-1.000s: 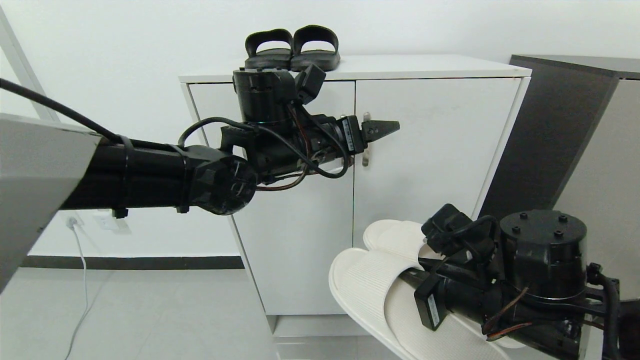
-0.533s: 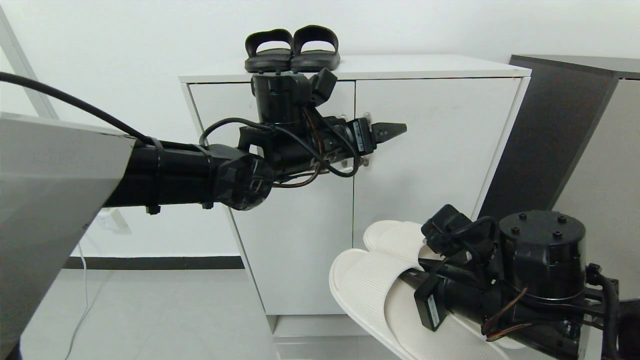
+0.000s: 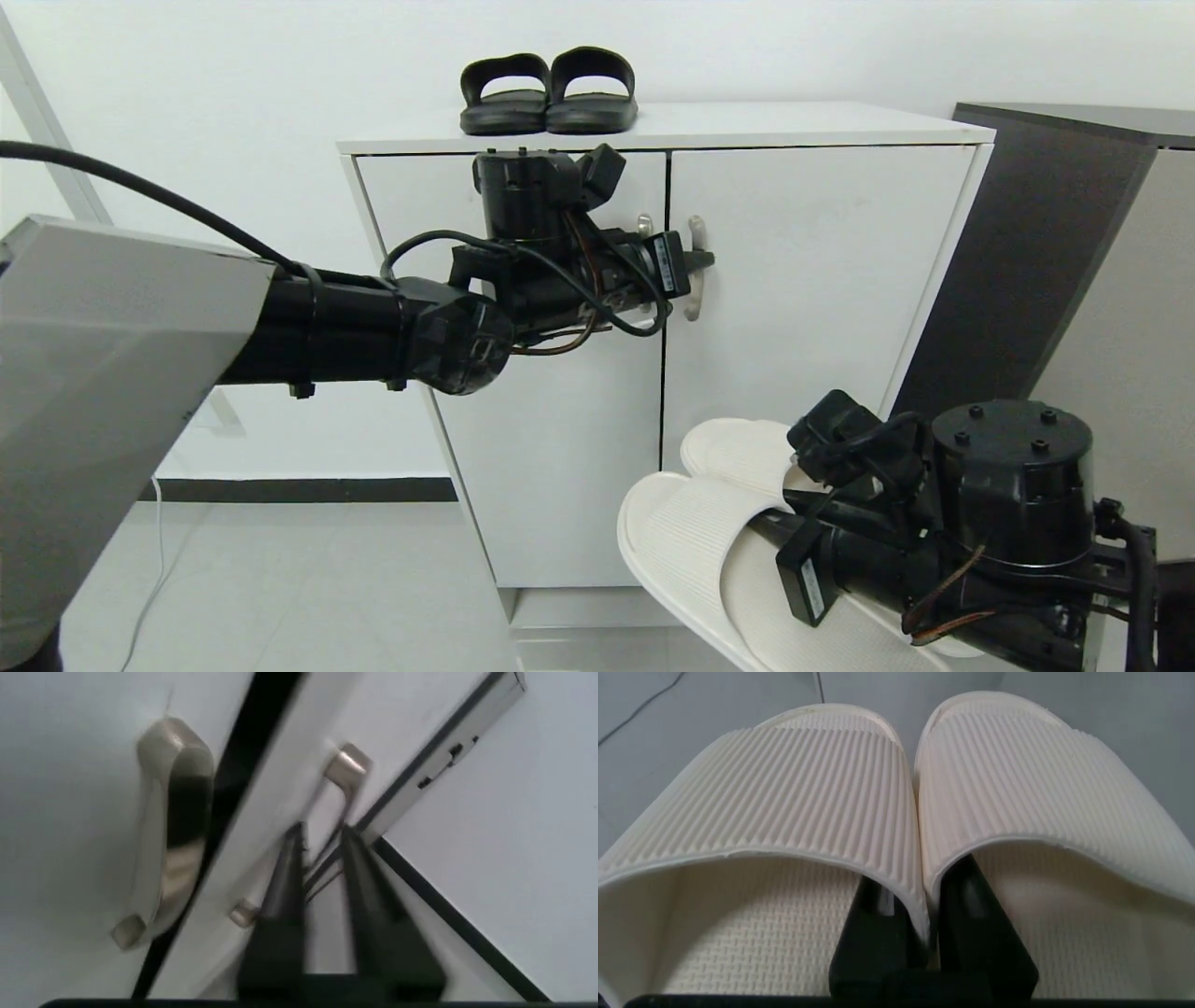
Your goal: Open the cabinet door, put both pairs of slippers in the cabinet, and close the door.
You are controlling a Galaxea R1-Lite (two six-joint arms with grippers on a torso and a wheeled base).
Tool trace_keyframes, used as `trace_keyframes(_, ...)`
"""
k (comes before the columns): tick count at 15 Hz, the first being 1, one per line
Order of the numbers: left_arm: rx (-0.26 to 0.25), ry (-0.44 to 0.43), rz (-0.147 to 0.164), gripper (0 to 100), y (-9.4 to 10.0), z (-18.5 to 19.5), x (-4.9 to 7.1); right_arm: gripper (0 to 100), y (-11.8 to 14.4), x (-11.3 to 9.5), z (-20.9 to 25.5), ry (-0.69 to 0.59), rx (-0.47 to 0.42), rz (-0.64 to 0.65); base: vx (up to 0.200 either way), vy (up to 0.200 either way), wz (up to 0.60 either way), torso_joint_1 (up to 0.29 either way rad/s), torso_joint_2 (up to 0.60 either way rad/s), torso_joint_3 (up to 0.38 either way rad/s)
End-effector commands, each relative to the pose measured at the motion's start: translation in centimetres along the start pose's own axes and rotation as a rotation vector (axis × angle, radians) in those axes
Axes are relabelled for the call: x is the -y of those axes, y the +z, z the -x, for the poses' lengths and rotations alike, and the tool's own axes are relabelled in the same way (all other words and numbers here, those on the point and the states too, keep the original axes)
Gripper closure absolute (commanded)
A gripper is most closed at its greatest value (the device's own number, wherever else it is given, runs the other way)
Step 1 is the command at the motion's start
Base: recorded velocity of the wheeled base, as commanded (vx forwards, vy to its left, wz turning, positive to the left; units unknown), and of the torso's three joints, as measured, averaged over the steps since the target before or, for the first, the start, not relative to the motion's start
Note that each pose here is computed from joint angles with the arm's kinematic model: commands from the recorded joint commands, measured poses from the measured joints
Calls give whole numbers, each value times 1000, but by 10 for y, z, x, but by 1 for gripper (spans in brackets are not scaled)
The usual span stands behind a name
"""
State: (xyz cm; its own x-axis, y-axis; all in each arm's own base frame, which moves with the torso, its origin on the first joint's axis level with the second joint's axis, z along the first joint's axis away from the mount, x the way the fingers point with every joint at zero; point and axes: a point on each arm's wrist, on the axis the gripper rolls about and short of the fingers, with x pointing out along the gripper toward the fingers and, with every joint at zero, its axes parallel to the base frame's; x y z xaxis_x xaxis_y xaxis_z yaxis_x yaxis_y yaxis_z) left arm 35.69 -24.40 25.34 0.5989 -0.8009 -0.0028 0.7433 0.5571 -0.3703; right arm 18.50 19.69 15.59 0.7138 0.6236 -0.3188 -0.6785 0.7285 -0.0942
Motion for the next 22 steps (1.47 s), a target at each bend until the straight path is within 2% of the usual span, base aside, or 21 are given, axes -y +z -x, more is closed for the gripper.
trace_keyframes(1,5,-6,1,100,6,13,9,100,-1,0,2,11,-1,1,0,0,0,0,0,0)
trace_keyframes(8,-18,-48,2,100,8,63,49,100,-3,-2,12,100,5,4,0,0,0,0,0,0)
trace_keyframes(13,-29,-45,4,100,6,93,58,100,-8,-7,17,132,-2,42,0,0,0,0,0,0)
trace_keyframes(15,-26,-29,8,100,8,92,50,100,-9,-9,18,148,-2,45,0,0,0,0,0,0)
trace_keyframes(19,-26,-29,13,100,6,67,40,100,-9,-9,20,153,0,47,0,0,0,0,0,0)
trace_keyframes(22,-6,-18,9,100,2,46,24,100,-10,-9,20,153,-3,47,0,0,0,0,0,0)
